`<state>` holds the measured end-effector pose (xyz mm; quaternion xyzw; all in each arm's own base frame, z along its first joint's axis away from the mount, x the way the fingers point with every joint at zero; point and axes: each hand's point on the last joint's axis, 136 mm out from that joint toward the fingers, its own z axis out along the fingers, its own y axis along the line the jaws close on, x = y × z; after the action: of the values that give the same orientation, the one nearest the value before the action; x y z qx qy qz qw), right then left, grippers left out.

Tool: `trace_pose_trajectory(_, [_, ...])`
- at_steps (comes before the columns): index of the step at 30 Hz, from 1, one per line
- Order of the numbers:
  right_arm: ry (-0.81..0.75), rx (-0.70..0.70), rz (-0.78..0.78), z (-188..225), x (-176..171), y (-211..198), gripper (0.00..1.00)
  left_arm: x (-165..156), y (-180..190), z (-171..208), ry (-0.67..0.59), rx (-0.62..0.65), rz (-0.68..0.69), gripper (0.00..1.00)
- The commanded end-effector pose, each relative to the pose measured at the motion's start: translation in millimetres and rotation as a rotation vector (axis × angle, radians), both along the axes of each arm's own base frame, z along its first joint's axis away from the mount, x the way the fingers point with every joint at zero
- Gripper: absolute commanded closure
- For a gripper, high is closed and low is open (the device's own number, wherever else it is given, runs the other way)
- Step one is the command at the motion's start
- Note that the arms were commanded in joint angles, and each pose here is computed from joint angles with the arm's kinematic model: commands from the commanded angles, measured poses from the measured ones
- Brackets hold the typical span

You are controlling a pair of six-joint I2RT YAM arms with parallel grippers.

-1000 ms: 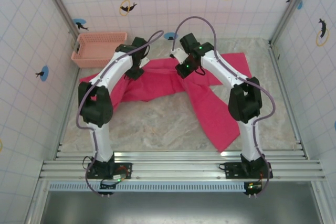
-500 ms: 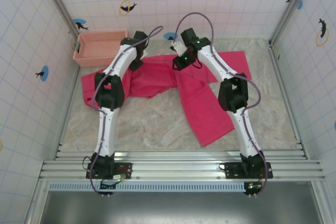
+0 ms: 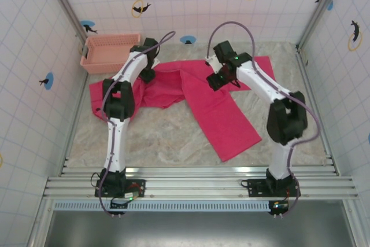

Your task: Roll up the long pants

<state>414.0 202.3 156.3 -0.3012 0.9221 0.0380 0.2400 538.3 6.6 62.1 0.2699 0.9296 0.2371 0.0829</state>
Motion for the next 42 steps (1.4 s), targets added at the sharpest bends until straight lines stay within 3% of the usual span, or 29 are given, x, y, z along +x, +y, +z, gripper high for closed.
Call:
trace_pose_trajectory(1, [-0.054, 0.011, 0.002, 17, -33, 3, 0.23, 5, -8, 27, -0.07, -0.058, 0.014, 0.16])
trace_pose_trajectory(5, [-0.018, -0.113, 0.088, -15, -106, 25, 0.22, 4, -12, 28, -0.072, -0.088, 0.02, 0.16])
trace_pose_trajectory(9, [0.085, -0.111, 0.093, -74, -166, 37, 0.23, 2, -14, 30, -0.07, -0.103, 0.023, 0.15])
trace_pose_trajectory(11, [0.103, -0.126, 0.076, -94, -182, 36, 0.24, 2, -15, 34, -0.079, -0.11, 0.021, 0.14])
trace_pose_trajectory(12, [0.108, -0.142, 0.068, -102, -188, 33, 0.24, 2, -15, 36, -0.085, -0.112, 0.021, 0.08])
trace_pose_trajectory(16, [0.134, -0.21, 0.068, -124, -204, 23, 0.25, 2, -18, 35, -0.083, -0.133, 0.018, 0.07])
trace_pose_trajectory(24, [0.205, -0.25, 0.042, -151, -222, 8, 0.38, -2, -20, 55, -0.117, -0.151, 0.017, 0.06])
trace_pose_trajectory(27, [0.223, -0.27, 0.032, -158, -224, 5, 0.51, -5, -22, 59, -0.12, -0.169, 0.019, 0.03])
trace_pose_trajectory(31, [0.229, -0.302, 0.013, -160, -219, -2, 0.78, -13, -23, 67, -0.135, -0.184, 0.021, 0.03])
trace_pose_trajectory(36, [0.107, -0.334, -0.009, -116, -196, -12, 0.98, -35, -21, 75, -0.128, -0.194, 0.034, 0.03])
trace_pose_trajectory(42, [-0.07, -0.198, -0.147, -25, -147, -38, 1.0, -78, -26, 86, -0.132, -0.197, 0.047, 0.03])
